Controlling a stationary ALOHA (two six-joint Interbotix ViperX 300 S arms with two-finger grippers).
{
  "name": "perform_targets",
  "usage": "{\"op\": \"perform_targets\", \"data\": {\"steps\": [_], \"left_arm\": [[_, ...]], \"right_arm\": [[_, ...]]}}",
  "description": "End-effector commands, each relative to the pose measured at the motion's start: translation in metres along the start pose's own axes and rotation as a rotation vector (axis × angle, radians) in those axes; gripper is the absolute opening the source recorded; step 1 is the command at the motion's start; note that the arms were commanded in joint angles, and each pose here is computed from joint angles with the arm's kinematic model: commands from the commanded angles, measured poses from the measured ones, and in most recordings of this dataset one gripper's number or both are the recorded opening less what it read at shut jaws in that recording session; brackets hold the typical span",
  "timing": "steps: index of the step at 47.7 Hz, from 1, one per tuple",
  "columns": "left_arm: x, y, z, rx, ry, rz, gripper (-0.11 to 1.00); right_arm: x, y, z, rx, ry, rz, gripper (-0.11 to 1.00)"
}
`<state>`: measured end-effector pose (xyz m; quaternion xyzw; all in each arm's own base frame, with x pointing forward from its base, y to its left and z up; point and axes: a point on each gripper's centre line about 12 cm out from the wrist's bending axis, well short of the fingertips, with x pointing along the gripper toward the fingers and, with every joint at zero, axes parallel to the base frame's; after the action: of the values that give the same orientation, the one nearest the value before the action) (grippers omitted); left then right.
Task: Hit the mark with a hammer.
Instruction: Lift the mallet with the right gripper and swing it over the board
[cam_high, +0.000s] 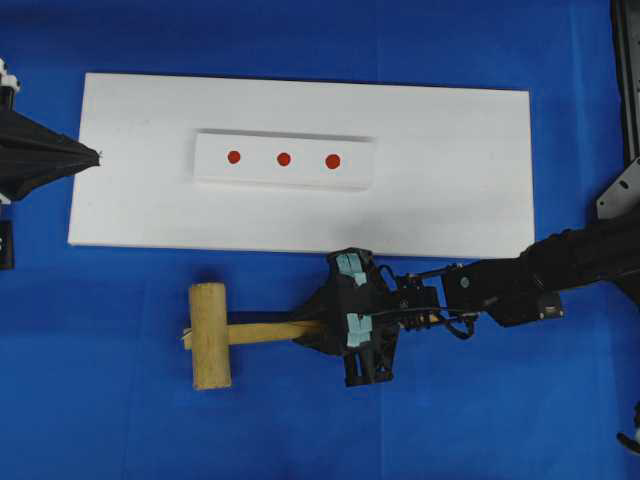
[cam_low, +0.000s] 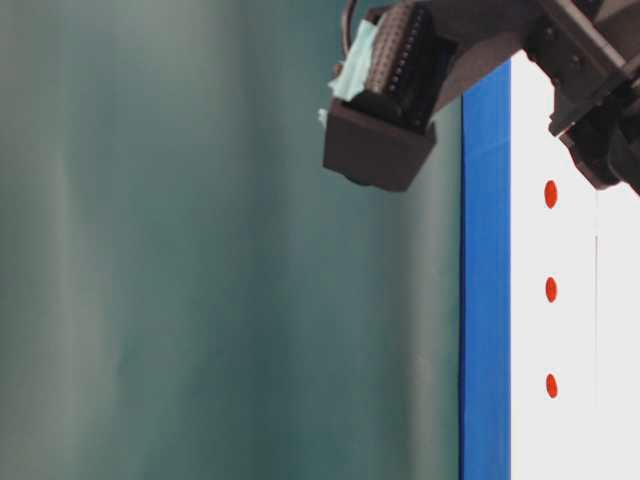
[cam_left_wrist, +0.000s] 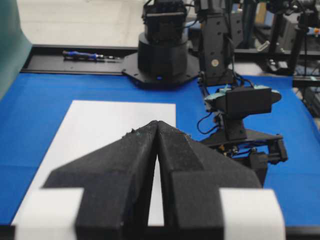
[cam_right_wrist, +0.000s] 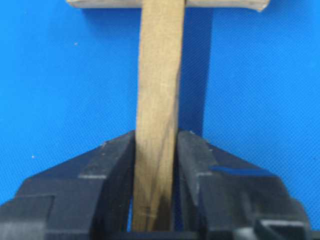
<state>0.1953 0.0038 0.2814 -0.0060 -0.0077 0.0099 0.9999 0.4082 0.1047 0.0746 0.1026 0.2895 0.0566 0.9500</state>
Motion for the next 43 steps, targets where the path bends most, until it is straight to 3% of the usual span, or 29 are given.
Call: {"op": "perform_targets", "data": {"steps": [1,12,34,43], "left_arm": [[0.001,0.0,0.004,-0.003,-0.011,0.002,0.0],[0.002,0.0,0.003,-0.004,-0.008,0.002,0.0],[0.001,0.0,0.002,-0.005,0.005,0.0,0.0],[0.001,0.0,0.003,-0.005,0.002,0.002,0.0]], "right_arm": [[0.0,0.006,0.011,-0.005,-0.032,0.015,0.1],[-0.018,0.012,0.037,0.004,-0.098,0.034,0.1],[-0.096,0.027,0.101,0.014,-0.198,0.08,0.1],[-0.103,0.021,0.108,0.023,-0.204,0.068,0.1]]}}
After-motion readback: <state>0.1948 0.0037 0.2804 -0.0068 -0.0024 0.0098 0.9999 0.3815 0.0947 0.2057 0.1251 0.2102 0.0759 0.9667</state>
